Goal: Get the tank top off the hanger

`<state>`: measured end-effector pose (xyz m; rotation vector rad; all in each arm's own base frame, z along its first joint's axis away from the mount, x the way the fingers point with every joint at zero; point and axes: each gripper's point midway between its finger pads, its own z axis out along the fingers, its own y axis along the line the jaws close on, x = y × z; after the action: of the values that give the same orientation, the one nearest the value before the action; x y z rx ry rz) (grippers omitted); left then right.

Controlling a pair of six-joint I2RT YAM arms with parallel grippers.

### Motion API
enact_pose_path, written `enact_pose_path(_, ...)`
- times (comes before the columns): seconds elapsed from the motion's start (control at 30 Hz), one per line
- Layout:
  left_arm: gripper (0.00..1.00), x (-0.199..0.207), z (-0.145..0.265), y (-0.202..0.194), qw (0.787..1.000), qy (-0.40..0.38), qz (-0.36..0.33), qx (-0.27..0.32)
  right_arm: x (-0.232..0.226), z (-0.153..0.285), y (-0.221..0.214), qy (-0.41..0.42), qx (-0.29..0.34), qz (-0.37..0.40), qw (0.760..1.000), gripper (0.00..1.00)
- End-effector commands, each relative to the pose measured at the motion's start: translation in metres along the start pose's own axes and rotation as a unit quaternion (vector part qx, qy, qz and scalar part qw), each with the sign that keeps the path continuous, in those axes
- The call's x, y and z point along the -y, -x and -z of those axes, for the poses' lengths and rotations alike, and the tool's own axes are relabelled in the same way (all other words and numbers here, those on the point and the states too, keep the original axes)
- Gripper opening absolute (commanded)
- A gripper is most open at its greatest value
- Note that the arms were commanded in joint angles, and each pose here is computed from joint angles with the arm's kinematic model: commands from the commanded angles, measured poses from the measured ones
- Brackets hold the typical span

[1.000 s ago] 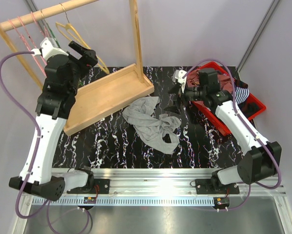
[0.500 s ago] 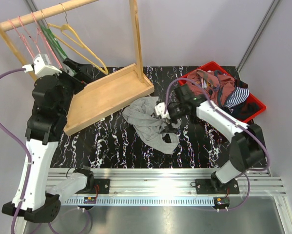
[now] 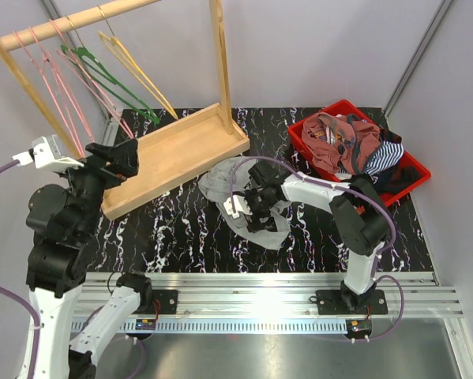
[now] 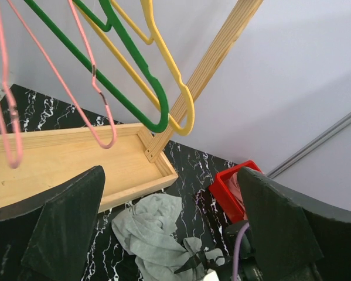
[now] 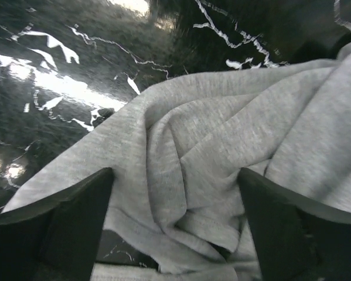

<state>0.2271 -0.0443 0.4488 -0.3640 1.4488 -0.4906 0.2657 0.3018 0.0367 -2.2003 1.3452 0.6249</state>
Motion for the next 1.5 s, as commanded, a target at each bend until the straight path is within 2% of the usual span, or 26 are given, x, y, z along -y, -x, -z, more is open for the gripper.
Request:
enact_pose_path(0.0,0.99,0.001,0.005,-0.001,1.0,-0.018,-0.018,0.008,0.021,-0.005,-0.004,-0.03,-0.029,-0.005,0.999,0.9)
enact_pose_path(0.07,0.99,-0.002,0.012,-0.001,1.0,-0.018,-0.02,0.013,0.019,-0.008,-0.007,-0.028,-0.037,-0.017,0.999,0.83)
enact_pose_path(0.2,0.99,-0.007,0.019,-0.004,0.999,-0.017,-0.02,0.022,0.012,-0.006,-0.01,-0.02,-0.046,-0.051,0.997,0.55)
enact_pose_path(0.23,0.99,-0.008,0.019,-0.006,0.999,-0.017,-0.021,0.021,0.013,-0.005,-0.01,-0.021,-0.048,-0.056,0.997,0.41)
enact_pose_path(0.3,0.99,-0.008,0.022,-0.005,0.999,-0.02,-0.023,0.026,0.011,-0.001,-0.01,-0.023,-0.052,-0.079,0.995,0.23)
enact_pose_path(0.33,0.99,-0.008,0.022,-0.005,0.999,-0.021,-0.025,0.027,0.015,0.003,-0.007,-0.029,-0.051,-0.086,0.995,0.1)
enact_pose_path(0.4,0.99,-0.007,0.024,-0.004,0.999,-0.026,-0.03,0.029,0.019,0.016,-0.005,-0.043,-0.041,-0.13,0.99,0.01)
enact_pose_path(0.5,0.99,-0.005,0.026,-0.003,0.998,-0.034,-0.043,0.032,0.042,0.052,0.014,-0.091,0.011,-0.19,0.978,0.0)
enact_pose_path(0.6,0.99,-0.005,0.028,-0.001,0.997,-0.039,-0.052,0.036,0.078,0.114,0.024,-0.173,0.063,-0.23,0.956,0.0)
enact_pose_path(0.67,0.99,-0.003,0.028,0.002,0.996,-0.044,-0.056,0.045,0.103,0.164,0.023,-0.233,0.096,-0.268,0.93,0.0)
enact_pose_path(0.73,0.99,-0.002,0.028,0.004,0.996,-0.048,-0.058,0.053,0.129,0.223,0.04,-0.304,0.133,-0.265,0.905,0.0)
enact_pose_path(0.77,0.99,-0.001,0.028,0.004,0.996,-0.05,-0.058,0.055,0.136,0.257,0.041,-0.343,0.154,-0.284,0.882,0.0)
enact_pose_path(0.87,0.99,0.001,0.027,0.007,0.994,-0.058,-0.061,0.065,0.161,0.344,0.051,-0.46,0.195,-0.27,0.823,0.0)
enact_pose_path(0.9,0.99,0.002,0.026,0.008,0.994,-0.059,-0.063,0.067,0.167,0.378,0.065,-0.505,0.213,-0.237,0.802,0.0)
enact_pose_path(0.93,0.99,0.003,0.026,0.01,0.993,-0.061,-0.065,0.071,0.171,0.406,0.067,-0.548,0.217,-0.237,0.772,0.0)
enact_pose_path(1.0,0.99,0.004,0.024,0.01,0.993,-0.063,-0.069,0.072,0.175,0.456,0.075,-0.611,0.233,-0.211,0.727,0.0)
enact_pose_path(1.03,0.99,0.006,0.024,0.012,0.992,-0.067,-0.071,0.074,0.175,0.485,0.081,-0.643,0.242,-0.211,0.696,0.0)
enact_pose_path(1.13,0.99,0.007,0.021,0.011,0.992,-0.068,-0.076,0.071,0.174,0.546,0.077,-0.699,0.257,-0.218,0.63,0.0)
enact_pose_path(1.23,0.99,0.008,0.02,0.011,0.992,-0.07,-0.079,0.069,0.17,0.585,0.064,-0.734,0.261,-0.225,0.585,0.0)
enact_pose_path(1.4,0.99,0.008,0.02,0.01,0.992,-0.07,-0.079,0.069,0.161,0.621,0.037,-0.773,0.238,-0.221,0.545,0.0)
enact_pose_path(1.47,0.99,0.007,0.019,0.009,0.992,-0.069,-0.078,0.067,0.156,0.629,0.025,-0.782,0.223,-0.221,0.538,0.0)
